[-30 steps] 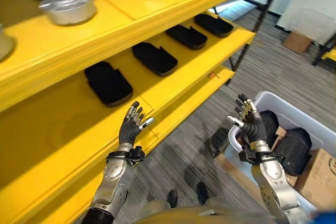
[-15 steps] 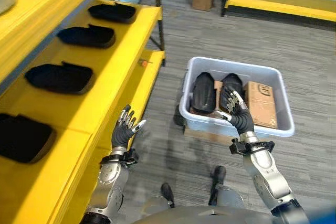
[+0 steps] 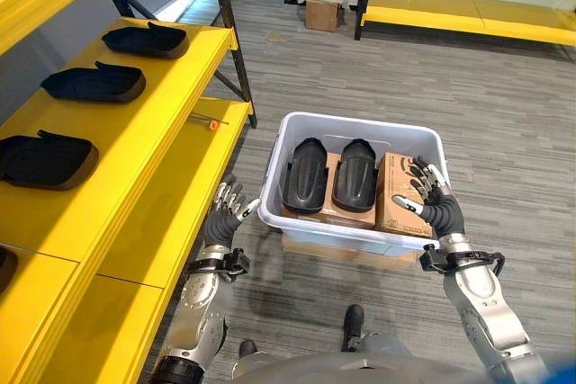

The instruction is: Move parts from the plastic box to the shelf.

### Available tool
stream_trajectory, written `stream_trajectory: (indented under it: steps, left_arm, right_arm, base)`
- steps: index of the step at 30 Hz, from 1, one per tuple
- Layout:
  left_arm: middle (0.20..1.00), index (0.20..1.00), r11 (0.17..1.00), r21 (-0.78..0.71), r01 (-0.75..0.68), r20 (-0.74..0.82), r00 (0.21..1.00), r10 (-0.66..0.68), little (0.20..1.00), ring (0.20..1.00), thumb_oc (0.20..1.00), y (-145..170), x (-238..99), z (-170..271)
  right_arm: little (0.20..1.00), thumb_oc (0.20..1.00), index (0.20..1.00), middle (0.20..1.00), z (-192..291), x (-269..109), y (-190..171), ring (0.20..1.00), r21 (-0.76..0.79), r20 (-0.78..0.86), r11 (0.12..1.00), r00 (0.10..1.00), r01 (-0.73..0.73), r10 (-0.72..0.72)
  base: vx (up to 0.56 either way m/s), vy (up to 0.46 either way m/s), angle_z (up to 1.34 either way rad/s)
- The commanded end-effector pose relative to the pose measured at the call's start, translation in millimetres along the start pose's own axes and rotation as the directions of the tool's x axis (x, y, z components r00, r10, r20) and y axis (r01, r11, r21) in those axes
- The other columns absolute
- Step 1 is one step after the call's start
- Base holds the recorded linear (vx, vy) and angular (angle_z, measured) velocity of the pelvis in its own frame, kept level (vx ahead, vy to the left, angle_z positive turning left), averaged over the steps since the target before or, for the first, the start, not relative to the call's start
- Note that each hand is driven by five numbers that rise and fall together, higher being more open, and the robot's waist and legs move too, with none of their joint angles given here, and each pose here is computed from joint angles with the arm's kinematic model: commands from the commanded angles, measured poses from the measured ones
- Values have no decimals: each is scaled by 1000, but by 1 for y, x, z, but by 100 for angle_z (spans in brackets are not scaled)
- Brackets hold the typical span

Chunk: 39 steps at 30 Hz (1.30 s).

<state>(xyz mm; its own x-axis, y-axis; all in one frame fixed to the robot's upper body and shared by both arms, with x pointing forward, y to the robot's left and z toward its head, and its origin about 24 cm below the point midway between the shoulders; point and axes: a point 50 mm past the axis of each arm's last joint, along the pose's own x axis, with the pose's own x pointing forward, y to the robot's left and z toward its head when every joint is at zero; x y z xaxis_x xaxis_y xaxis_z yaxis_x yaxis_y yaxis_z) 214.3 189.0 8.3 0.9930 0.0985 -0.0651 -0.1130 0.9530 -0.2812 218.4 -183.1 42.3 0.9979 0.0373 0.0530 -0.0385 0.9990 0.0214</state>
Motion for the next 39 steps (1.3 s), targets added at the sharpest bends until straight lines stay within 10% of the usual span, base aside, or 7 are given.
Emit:
stream_trajectory:
  steps: [1,22,39]
  left_arm:
    - [1000,1000,998,18,54,91,994,-55,1000,1000,1000,-2,3,20]
    - [1000,1000,989,79,124,106,986,-132,1000,1000,1000,-1,4,33]
    - [1000,1000,986,53,160,231,958,-168,1000,1000,1000,-32,27,58]
  right_arm:
    - [1000,1000,1000,1000,32,8,-3,1000,12,176,1000,984,-2,0]
    - [1000,1000,1000,1000,-5,8,-4,1000,141,-6,990,1000,26,-26]
    - [1000,1000,1000,1000,48,99,32,1000,103,178,992,980,67,-84]
  base:
    - [118,-175,-40]
    - [152,182,-46]
    - [-68,13,-1]
